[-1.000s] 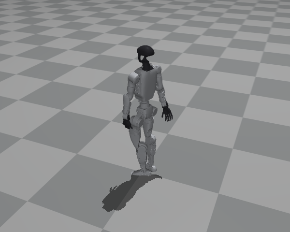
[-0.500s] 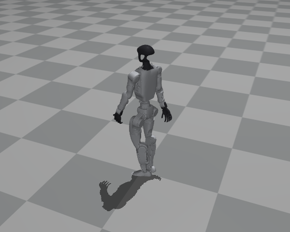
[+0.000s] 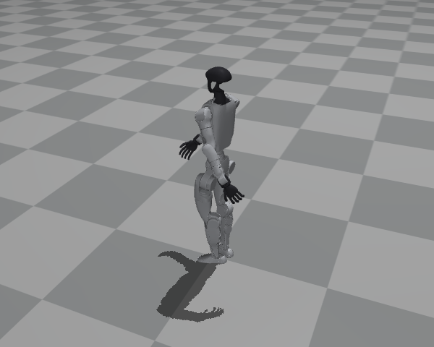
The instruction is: In place motions
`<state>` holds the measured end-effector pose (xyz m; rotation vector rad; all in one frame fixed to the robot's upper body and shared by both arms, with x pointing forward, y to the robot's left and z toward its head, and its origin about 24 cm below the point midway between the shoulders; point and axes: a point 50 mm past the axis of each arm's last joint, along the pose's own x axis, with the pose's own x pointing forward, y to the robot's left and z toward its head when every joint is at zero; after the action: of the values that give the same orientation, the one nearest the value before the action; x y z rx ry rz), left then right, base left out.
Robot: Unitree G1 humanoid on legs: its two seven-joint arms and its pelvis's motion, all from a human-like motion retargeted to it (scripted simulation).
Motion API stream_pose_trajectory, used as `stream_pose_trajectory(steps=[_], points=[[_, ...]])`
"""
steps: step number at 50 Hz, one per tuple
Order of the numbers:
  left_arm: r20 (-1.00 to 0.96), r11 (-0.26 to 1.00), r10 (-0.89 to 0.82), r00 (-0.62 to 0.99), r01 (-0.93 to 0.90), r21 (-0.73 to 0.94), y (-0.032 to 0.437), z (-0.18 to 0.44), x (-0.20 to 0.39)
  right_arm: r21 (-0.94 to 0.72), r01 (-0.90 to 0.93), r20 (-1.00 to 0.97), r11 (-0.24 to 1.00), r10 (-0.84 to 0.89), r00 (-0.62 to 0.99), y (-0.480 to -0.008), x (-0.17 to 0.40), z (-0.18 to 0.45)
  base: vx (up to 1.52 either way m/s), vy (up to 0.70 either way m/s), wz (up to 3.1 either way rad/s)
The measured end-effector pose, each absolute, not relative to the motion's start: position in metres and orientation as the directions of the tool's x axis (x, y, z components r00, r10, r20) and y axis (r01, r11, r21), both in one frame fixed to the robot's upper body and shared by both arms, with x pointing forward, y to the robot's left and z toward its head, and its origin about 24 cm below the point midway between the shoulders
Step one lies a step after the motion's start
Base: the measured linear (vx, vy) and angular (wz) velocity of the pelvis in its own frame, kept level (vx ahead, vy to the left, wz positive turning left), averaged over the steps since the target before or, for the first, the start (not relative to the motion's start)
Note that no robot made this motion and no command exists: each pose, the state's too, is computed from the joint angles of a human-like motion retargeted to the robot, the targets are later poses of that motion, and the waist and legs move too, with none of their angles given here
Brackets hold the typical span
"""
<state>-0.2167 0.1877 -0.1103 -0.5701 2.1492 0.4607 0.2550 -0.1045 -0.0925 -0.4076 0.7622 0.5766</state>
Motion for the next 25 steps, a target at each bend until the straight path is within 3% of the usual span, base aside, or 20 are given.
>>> stream_pose_trajectory(steps=[5,10,13,17,25], points=[[-0.875,0.859,-0.160,-0.458,-0.501,0.105,0.186,-0.141,-0.162,-0.120,-0.646,-0.899,0.754,0.195,0.393,-0.136,0.188,-0.140,0.00,0.00,0.00],[-0.956,0.919,-0.102,-0.275,-0.395,0.015,0.182,-0.170,-0.066,-0.038,-0.608,-0.999,0.793,-0.039,0.011,-0.186,0.070,-0.175,-0.01,-0.01,-0.08],[-0.990,0.942,-0.102,-0.098,-0.330,-0.064,0.182,-0.177,0.005,0.015,-0.538,-0.959,0.843,-0.140,-0.246,-0.211,-0.006,-0.173,-0.03,-0.03,-0.26],[-0.977,0.961,-0.127,0.170,-0.224,-0.164,0.179,-0.168,0.101,0.060,-0.382,-0.861,0.922,-0.145,-0.487,-0.231,-0.090,-0.155,-0.02,-0.01,-0.17],[-0.837,0.988,-0.112,0.536,-0.030,-0.151,0.186,-0.117,0.227,-0.147,-0.079,-0.720,0.986,-0.161,-0.675,-0.250,-0.185,-0.115,-0.04,0.01,-0.20]])
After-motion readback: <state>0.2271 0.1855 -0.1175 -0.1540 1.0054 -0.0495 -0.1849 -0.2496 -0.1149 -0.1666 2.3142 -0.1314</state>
